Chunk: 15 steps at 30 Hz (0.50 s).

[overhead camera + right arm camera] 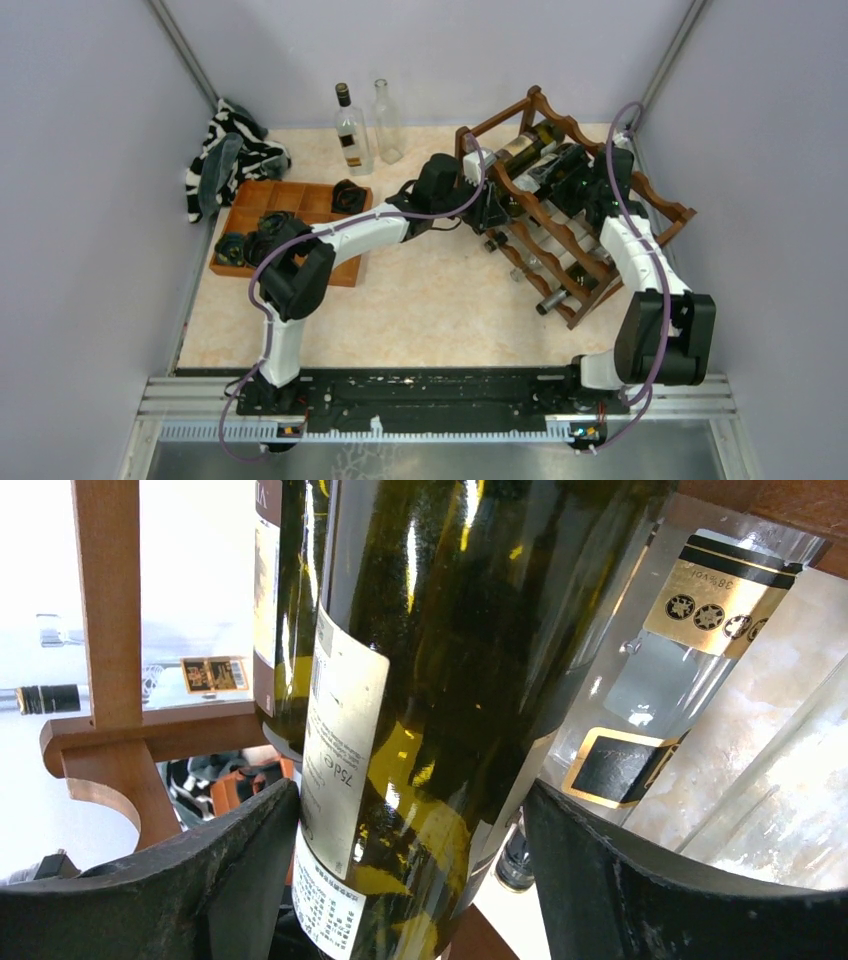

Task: Put the wine bottle on the wine rack
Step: Place the wine bottle in the wine rack.

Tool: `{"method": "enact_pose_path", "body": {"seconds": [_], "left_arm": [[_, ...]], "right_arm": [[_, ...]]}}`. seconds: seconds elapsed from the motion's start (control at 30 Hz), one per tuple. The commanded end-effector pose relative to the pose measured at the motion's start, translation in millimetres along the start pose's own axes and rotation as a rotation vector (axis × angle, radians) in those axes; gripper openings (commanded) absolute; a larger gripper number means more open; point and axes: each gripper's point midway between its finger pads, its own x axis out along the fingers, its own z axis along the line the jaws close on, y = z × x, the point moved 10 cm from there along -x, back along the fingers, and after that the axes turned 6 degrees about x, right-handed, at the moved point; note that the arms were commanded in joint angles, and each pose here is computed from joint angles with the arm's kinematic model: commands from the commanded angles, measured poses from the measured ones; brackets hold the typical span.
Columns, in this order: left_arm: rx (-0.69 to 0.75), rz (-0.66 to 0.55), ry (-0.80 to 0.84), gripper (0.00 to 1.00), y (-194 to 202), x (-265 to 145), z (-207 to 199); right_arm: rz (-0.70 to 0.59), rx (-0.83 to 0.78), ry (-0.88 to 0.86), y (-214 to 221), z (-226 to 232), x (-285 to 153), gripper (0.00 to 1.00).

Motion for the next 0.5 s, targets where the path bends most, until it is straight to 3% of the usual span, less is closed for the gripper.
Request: {"method": "enact_pose_path", "body": {"seconds": [0.0,0.1,0.3,0.47], "left_arm": [[0.113,-0.188,0.032,0.24,-42.8,6.6,-5.5],[0.111,-0.186,0.034,0.25,-42.6,6.6,-5.3],[0.133,-0.185,0.073,0.18,-42.1,6.2,-7.7],[0.158,-0.195,0.101,0.18,-42.9,3.4,-10.6]], "right_arm": [[-0.028,0.034,-0.024,-7.3,10.3,5.6,0.74],[-0.021,0.038,-0.018,-6.4,8.1,7.9,0.72],[0.007,0.041,0.008,-5.5,3.6,14.8,0.9],[0.034,0.07,0.015,-3.7,0.5,21.5,0.85]]}}
